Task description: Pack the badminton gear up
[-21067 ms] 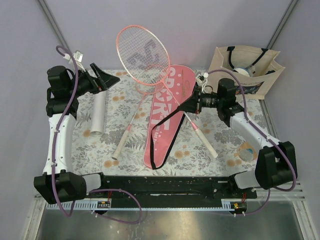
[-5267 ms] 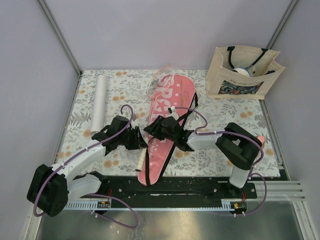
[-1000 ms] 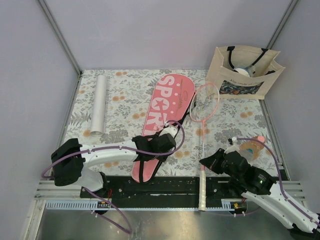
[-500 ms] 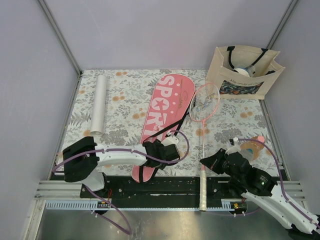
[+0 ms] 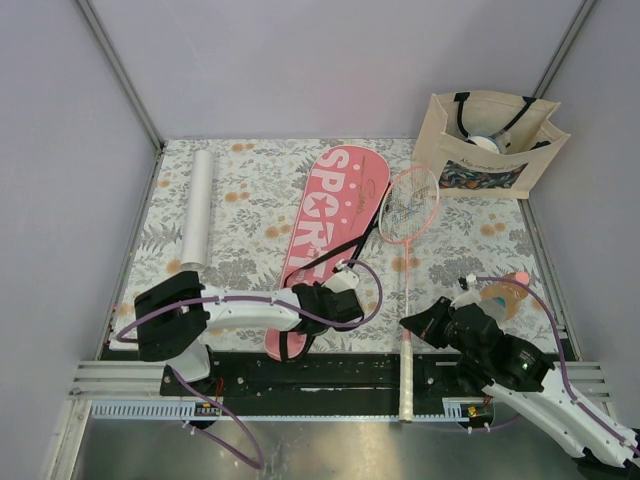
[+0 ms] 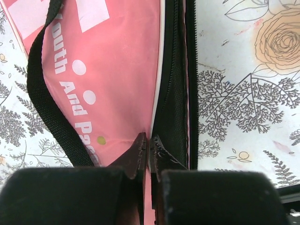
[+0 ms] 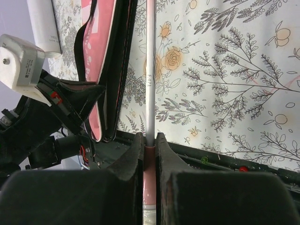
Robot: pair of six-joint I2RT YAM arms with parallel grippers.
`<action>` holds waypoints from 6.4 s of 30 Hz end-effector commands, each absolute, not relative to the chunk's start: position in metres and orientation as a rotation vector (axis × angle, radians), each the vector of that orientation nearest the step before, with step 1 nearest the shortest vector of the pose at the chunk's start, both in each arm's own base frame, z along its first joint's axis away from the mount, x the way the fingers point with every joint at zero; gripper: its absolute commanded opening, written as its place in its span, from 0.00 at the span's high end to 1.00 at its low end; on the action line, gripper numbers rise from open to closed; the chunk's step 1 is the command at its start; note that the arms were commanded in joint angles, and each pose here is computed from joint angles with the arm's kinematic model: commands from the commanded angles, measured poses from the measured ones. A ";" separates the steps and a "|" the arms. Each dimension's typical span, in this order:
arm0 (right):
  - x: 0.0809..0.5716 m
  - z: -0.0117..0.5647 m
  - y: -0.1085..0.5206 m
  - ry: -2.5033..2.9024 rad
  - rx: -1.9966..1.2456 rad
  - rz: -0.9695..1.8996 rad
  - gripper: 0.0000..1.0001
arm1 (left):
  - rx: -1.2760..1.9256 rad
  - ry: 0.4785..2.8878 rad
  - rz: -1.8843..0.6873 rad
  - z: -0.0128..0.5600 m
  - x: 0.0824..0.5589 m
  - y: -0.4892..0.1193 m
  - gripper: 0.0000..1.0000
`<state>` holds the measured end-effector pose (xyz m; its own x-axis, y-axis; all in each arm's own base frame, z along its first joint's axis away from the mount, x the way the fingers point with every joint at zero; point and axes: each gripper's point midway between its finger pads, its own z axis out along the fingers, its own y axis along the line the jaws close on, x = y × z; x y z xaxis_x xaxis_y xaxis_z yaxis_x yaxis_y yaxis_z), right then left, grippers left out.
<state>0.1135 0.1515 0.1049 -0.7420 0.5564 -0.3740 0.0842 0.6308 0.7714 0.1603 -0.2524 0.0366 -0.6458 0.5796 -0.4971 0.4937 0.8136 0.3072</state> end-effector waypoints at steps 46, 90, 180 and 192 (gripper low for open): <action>0.088 0.215 0.151 1.999 0.596 1.493 1.00 | 0.082 2.262 -0.793 0.195 0.222 -0.297 1.00; 0.187 0.161 0.273 2.008 0.551 1.467 1.00 | 0.253 2.308 -1.144 0.162 0.162 -0.311 1.00; 0.267 0.070 0.315 1.954 0.732 1.422 0.75 | 0.574 2.454 -0.066 0.056 0.159 -0.256 0.92; 0.276 0.082 0.323 1.917 0.730 1.450 0.76 | 0.512 2.442 -0.571 0.097 0.125 -0.292 1.00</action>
<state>0.2575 0.3099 0.0384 -0.6882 0.7075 -0.1607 0.1543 0.3592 0.9204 0.1403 -0.2616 0.0605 -0.7513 0.3451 -0.5625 0.4454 0.8941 -0.0464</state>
